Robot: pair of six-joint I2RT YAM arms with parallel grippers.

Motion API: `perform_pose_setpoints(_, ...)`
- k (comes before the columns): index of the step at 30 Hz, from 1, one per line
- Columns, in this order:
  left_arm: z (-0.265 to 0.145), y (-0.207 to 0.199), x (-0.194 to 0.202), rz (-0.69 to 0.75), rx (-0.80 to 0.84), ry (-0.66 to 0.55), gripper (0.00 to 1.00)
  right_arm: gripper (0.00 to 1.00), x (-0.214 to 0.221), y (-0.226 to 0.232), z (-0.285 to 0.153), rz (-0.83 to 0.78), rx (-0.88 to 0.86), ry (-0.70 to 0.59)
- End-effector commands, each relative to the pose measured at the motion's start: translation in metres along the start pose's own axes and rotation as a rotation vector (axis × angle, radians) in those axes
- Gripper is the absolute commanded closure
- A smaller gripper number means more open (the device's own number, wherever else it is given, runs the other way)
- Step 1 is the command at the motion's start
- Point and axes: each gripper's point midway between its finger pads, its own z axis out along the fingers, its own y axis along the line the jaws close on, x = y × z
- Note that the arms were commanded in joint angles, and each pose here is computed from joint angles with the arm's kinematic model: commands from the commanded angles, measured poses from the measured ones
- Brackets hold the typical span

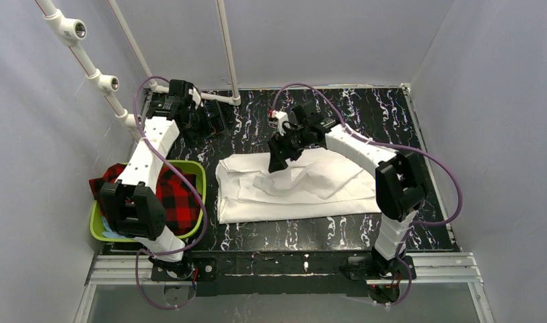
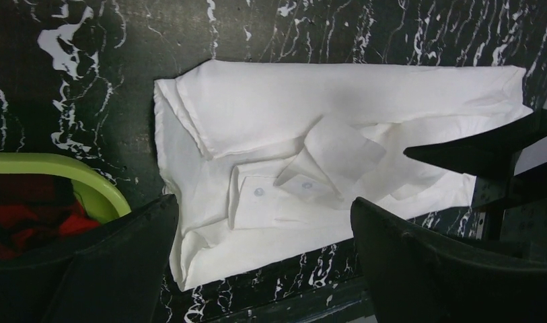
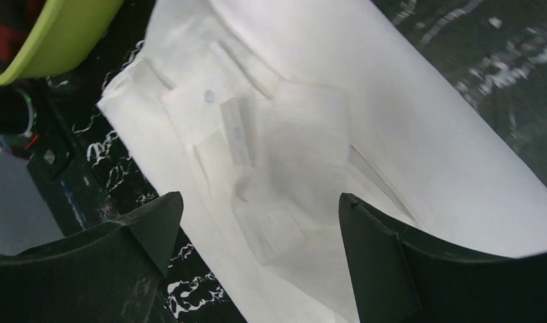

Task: Set up the pet bed

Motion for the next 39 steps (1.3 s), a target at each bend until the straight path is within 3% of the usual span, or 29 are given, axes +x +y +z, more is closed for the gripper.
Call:
perform_pose_setpoints(1, 0.0, -0.019, 0.014, 0.052, 0.139, 0.066, 0.02, 0.06, -0.042, -0.03, -0.05, 0.141, 0.228, -0.281)
perform_pose_setpoints(3, 0.009, -0.03, 0.021, 0.038, 0.218, 0.11, 0.02, 0.11, -0.038, -0.043, -0.064, 0.265, 0.314, -0.334)
perform_pose_setpoints(5, 0.02, -0.043, 0.028, 0.011, 0.297, 0.156, 0.02, 0.26, -0.019, -0.058, -0.073, 0.39, 0.416, -0.315)
perform_pose_setpoints(9, 0.045, -0.073, 0.048, 0.016, 0.429, 0.232, 0.11, 0.53, 0.036, -0.078, -0.085, 0.586, 0.614, -0.206)
perform_pose_setpoints(12, 0.068, -0.088, 0.066, 0.047, 0.436, 0.29, 0.21, 0.65, 0.068, -0.08, -0.099, 0.692, 0.718, -0.157)
perform_pose_setpoints(16, 0.101, -0.082, 0.087, 0.002, 0.323, 0.36, 0.37, 0.63, 0.102, -0.073, -0.116, 0.763, 0.796, -0.1)
perform_pose_setpoints(21, 0.129, -0.074, 0.102, 0.067, 0.223, 0.356, 0.37, 0.54, 0.129, -0.07, -0.135, 0.759, 0.89, 0.007)
perform_pose_setpoints(33, 0.165, -0.081, 0.116, 0.044, 0.265, 0.443, 0.45, 0.53, 0.12, -0.074, -0.127, 0.749, 0.859, -0.012)
perform_pose_setpoints(36, 0.159, -0.092, 0.119, -0.025, 0.296, 0.497, 0.6, 0.54, 0.119, -0.074, -0.125, 0.747, 0.856, -0.005)
perform_pose_setpoints(39, 0.149, -0.094, 0.114, -0.032, 0.284, 0.469, 0.78, 0.54, 0.117, -0.075, -0.125, 0.746, 0.861, -0.008)
